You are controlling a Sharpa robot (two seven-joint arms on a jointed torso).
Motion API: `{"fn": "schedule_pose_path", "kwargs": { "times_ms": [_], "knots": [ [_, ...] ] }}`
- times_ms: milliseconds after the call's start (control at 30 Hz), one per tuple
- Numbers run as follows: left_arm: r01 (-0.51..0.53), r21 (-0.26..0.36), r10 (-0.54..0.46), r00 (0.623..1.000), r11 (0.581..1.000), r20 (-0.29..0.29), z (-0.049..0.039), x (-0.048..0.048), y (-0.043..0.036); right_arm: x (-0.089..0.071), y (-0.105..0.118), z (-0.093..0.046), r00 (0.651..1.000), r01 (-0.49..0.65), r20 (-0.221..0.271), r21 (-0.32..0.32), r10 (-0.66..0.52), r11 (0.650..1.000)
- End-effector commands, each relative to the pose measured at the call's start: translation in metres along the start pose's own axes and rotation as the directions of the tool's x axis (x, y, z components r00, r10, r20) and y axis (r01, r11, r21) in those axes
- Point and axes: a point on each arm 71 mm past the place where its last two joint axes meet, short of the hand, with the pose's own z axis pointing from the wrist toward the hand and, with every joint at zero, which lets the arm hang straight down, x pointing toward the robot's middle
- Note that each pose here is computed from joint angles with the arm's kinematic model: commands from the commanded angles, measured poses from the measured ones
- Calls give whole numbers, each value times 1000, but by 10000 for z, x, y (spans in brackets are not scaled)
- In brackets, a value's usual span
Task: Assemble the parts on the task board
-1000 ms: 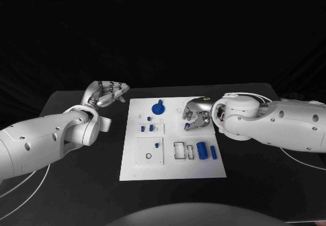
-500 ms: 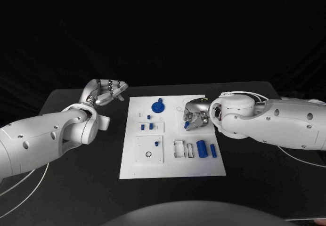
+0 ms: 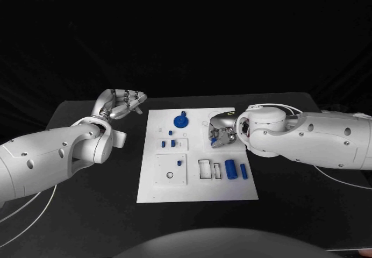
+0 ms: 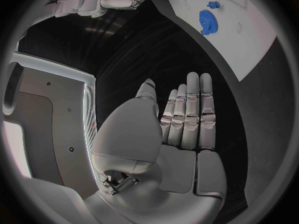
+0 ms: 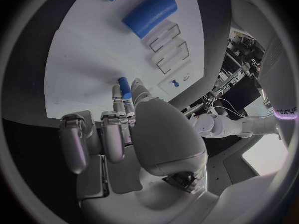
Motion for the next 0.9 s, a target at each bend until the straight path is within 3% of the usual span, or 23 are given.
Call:
{"fn": "schedule_pose_path", "kwargs": {
  "times_ms": [33,567,900],
  "knots": [
    [1,13,-1,1000,1000,-8,5,19,-17,20,3,11,999,24,-23,12,-23,1000],
    [1,13,-1,1000,1000,-9,7,24,-18,20,17,25,999,35,-24,25,-34,999],
    [1,14,-1,1000,1000,-8,6,24,-19,-23,38,-6,998,27,48,-3,-27,1000]
  ]
}}
